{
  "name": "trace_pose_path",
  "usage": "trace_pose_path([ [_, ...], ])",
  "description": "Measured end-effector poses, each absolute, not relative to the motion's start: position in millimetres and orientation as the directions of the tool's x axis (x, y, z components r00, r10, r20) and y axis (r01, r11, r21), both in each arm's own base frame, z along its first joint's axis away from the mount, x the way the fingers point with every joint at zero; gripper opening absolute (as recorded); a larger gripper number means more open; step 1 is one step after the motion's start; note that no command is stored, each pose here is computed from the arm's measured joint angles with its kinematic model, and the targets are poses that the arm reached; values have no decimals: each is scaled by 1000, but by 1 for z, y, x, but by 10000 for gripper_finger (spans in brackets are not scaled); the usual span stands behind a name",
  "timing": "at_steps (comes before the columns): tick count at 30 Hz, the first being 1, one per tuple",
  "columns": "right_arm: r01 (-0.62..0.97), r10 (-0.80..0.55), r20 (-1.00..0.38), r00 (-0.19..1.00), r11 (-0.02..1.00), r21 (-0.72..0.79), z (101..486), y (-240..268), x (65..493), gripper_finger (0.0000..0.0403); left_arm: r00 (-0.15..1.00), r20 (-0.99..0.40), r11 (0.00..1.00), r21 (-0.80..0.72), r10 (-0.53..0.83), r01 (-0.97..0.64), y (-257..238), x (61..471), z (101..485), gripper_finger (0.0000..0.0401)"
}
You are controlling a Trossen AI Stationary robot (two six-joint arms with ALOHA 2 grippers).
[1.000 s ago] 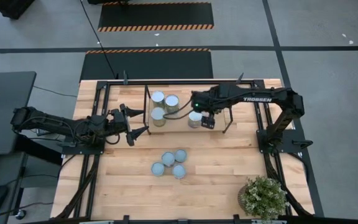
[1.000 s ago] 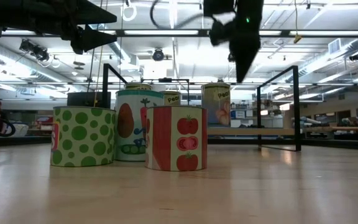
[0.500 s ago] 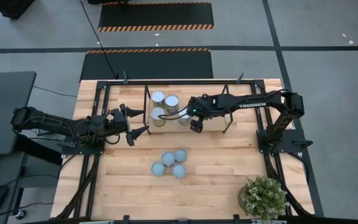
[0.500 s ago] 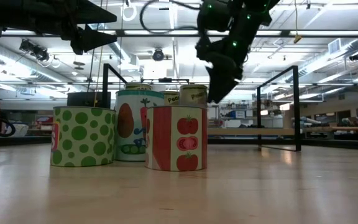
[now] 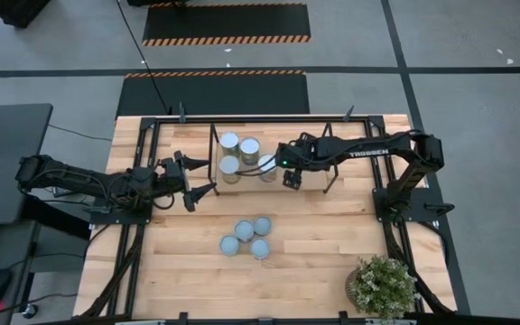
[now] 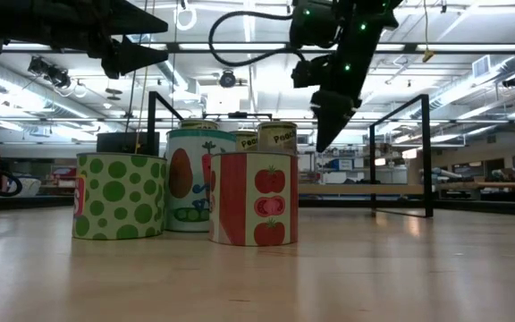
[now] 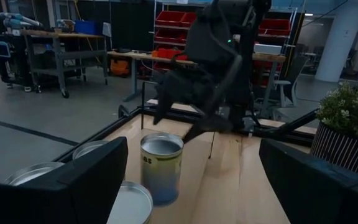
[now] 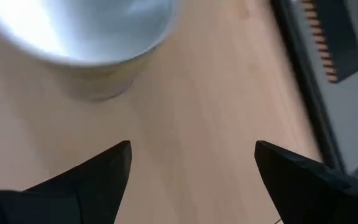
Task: Pick and place cans onto a shelf
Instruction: Put the canned peaches on the shelf
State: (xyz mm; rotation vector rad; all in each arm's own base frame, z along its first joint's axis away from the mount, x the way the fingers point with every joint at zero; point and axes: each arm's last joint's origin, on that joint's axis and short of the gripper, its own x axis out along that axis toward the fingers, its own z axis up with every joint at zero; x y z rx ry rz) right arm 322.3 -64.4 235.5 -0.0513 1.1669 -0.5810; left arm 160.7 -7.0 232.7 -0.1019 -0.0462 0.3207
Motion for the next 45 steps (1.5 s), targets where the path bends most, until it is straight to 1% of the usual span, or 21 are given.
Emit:
trace_pose_path([
  [1,412,-463,-843,274,849,-332,234,-66,323,348,948,29,944,-107,317,-313,-7,161,233,370],
  [4,436,-449,-820,354,855,-280,227,-70,328,348,948,26,944,-106,317,-313,-7,161,232,370],
  [9,434,-345,-793,502,894,-115,212,-66,335,348,948,26,944,-106,317,-313,-7,161,232,370],
  [12,424,-322,-775,543,902,-78,212,-61,338,348,948,26,944,-105,318,-313,-7,161,232,370],
  [17,402,-315,-787,531,911,-93,212,-58,336,348,948,25,944,-105,317,-313,-7,161,232,370],
  [20,397,-311,-824,473,911,-116,214,-58,332,348,948,25,944,-105,317,-313,-7,161,232,370],
  [24,432,-397,-821,410,877,-209,214,-60,328,348,948,25,944,-106,317,-313,-7,161,232,370],
  [29,429,-417,-778,471,878,-211,217,-62,335,348,948,25,943,-111,317,-313,-7,161,232,370],
  [32,429,-422,-721,549,883,-190,216,-62,341,348,948,25,943,-109,317,-313,-7,161,232,370],
  [37,408,-408,-663,628,898,-166,220,-62,348,348,948,25,944,-106,318,-313,-7,161,232,370],
  [42,380,-385,-687,616,909,-169,220,-61,346,348,948,25,944,-107,318,-313,-7,161,232,370],
  [45,364,-379,-720,581,913,-186,216,-59,343,348,948,25,944,-106,317,-313,-7,161,232,370],
])
